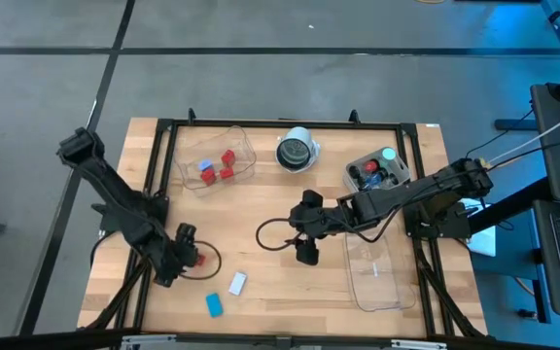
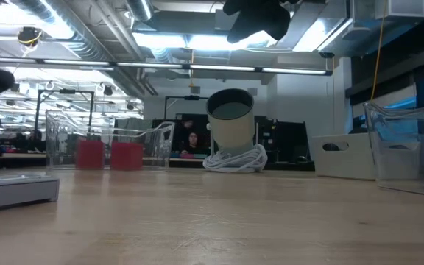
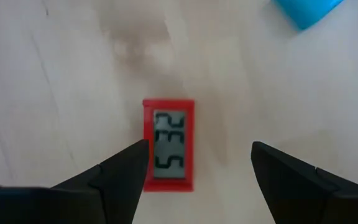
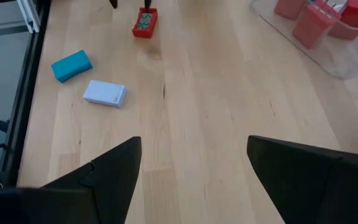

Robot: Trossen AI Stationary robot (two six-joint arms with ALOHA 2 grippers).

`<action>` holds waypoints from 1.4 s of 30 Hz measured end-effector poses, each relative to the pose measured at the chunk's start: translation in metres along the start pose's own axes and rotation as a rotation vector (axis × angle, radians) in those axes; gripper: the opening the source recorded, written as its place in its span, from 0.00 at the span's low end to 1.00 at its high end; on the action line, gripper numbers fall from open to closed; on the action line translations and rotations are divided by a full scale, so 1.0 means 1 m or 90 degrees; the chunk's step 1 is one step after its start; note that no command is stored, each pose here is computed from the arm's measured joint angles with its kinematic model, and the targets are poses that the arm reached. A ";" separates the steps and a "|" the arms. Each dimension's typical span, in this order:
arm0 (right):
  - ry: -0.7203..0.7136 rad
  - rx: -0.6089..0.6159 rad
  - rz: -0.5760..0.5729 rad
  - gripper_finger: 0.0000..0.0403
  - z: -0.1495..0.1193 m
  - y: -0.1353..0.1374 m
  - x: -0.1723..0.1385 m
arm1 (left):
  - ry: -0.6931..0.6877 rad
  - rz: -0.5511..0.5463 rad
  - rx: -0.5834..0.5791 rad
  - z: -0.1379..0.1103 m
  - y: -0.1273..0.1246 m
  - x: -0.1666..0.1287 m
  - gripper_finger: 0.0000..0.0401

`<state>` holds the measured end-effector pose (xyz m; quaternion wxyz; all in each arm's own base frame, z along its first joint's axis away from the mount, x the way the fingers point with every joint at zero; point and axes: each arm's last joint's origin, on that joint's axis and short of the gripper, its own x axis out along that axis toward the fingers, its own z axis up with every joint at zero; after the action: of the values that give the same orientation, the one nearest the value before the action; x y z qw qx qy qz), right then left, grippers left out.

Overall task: Pick & Place Office items
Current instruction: Put the red digital clock into the right transparent bin

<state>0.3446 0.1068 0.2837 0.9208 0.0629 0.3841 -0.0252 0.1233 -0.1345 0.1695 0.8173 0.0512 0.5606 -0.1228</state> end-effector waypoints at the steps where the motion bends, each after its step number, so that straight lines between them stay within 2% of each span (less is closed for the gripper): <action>1: 0.000 0.001 0.000 0.73 0.000 0.000 0.000 | 0.011 0.011 0.013 -0.001 -0.002 0.004 0.70; 10: 0.000 0.025 0.000 0.73 0.000 0.000 0.000 | 0.077 0.097 0.094 -0.006 -0.005 0.031 0.70; 17: 0.000 0.028 0.000 0.73 0.000 0.000 0.000 | 0.104 0.088 0.088 -0.006 -0.006 0.036 0.68; 20: 0.000 0.027 0.000 0.73 0.000 0.000 0.000 | 0.103 0.081 0.070 -0.006 -0.006 0.036 0.61; 26: 0.000 0.027 0.000 0.73 0.000 0.000 0.000 | 0.104 0.076 0.050 -0.006 -0.007 0.035 0.38; 29: 0.000 0.036 0.000 0.73 0.000 0.000 0.000 | 0.091 0.089 0.034 -0.003 -0.008 0.032 0.37; 33: -0.004 0.123 0.002 0.73 0.001 0.000 0.000 | 0.006 0.151 0.012 0.015 -0.010 0.010 0.37; 36: -0.021 0.209 0.010 0.73 0.003 0.001 0.000 | -0.070 0.238 0.001 0.030 -0.008 -0.011 0.37; 39: -0.068 0.308 0.001 0.73 0.009 0.001 -0.001 | -0.187 0.330 -0.031 0.051 -0.004 -0.032 0.38; 42: -0.107 0.404 -0.008 0.73 0.013 0.001 -0.001 | -0.250 0.402 -0.066 0.068 0.005 -0.042 0.38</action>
<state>0.3527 0.1062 0.2933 0.8836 0.3423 0.2797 -0.1543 0.1716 -0.1387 0.2335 0.9084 0.1555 0.3552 0.1566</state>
